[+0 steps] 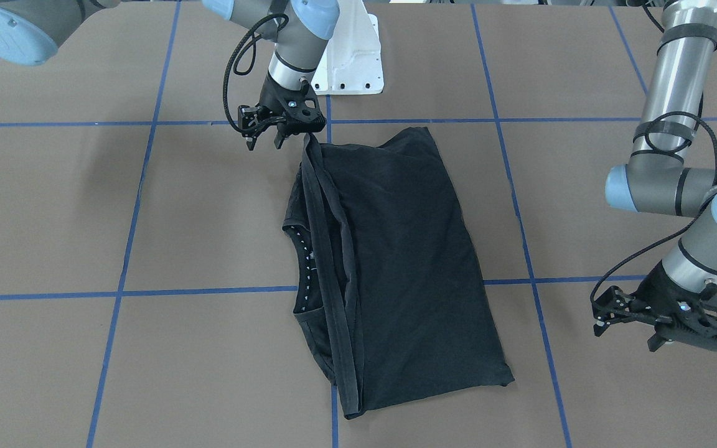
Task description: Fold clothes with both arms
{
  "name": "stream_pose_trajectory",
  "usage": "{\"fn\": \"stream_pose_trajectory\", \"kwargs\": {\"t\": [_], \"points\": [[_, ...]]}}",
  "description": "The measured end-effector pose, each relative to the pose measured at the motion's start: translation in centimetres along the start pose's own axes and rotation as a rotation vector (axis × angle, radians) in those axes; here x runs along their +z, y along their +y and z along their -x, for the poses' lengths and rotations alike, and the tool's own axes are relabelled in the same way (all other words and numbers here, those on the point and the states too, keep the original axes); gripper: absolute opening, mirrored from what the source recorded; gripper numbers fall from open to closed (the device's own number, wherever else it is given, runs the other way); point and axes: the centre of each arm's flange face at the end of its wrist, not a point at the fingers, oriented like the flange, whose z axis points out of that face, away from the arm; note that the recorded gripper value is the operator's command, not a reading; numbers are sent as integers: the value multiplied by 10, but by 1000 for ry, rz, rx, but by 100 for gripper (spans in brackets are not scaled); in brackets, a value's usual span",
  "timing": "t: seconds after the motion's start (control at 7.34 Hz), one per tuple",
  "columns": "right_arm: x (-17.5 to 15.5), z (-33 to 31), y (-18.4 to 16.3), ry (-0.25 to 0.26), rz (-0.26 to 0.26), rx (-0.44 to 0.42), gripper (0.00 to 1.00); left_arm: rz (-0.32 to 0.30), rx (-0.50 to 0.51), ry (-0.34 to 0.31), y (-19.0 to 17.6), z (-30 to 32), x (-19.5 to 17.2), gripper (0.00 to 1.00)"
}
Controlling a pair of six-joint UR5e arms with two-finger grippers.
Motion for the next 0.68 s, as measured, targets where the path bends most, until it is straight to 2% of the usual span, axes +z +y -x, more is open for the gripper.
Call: {"fn": "stream_pose_trajectory", "kwargs": {"t": [0.14,0.41,0.68], "points": [[-17,9,-10,-25,-17,9,66,-1,1,1,0,-1,-1,100],[-38,53,-43,-42,-27,27,66,-2,1,1,-1,-1,-1,100],[-27,86,-49,-66,-3,32,65,0,1,1,0,0,0,100]]}}
